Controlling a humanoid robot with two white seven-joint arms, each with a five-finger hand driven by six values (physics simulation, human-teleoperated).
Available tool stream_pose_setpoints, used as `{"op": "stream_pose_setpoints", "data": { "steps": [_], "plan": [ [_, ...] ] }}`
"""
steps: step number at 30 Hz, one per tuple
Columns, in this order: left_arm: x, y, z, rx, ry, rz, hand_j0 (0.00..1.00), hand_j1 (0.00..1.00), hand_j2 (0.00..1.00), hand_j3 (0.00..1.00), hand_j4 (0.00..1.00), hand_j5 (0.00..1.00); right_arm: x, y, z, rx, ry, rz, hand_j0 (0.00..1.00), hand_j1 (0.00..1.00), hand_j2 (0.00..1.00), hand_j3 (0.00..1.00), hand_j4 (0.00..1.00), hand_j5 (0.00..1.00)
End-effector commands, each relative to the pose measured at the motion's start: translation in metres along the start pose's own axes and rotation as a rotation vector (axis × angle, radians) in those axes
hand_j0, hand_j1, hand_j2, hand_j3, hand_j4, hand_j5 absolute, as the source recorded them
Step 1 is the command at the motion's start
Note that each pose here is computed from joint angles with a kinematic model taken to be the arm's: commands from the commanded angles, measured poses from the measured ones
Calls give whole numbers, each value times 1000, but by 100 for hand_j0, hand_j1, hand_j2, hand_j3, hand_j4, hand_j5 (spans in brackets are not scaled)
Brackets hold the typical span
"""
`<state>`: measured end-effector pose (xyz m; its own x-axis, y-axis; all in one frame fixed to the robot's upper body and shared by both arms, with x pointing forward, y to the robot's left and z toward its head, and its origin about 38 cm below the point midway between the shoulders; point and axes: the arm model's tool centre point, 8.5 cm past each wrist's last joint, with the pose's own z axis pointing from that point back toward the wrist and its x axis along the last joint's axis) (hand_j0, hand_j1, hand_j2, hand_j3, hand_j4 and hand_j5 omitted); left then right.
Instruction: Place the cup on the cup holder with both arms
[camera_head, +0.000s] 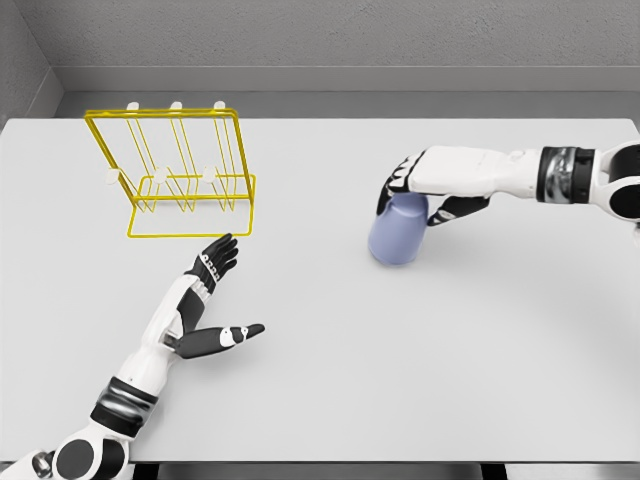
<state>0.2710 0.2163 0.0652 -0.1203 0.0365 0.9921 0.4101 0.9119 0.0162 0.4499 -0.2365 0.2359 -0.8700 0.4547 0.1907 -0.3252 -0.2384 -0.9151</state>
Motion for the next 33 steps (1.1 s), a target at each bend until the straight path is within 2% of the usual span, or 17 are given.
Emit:
{"op": "stream_pose_setpoints", "data": {
  "steps": [1,18,33],
  "plan": [
    [0,0,0,-2,-1,-3,100,100,100,100,100,100,2,-1,-4,-8,-10,-7,66,66,66,66,66,66],
    [0,-1,0,2,1,0,100,100,100,100,100,100,14,-9,-15,-21,-53,17,66,66,66,66,66,66],
    [-5,-5,0,10,36,7,100,100,100,100,100,100,23,-12,-26,-34,-88,23,66,66,66,66,66,66]
  ]
}}
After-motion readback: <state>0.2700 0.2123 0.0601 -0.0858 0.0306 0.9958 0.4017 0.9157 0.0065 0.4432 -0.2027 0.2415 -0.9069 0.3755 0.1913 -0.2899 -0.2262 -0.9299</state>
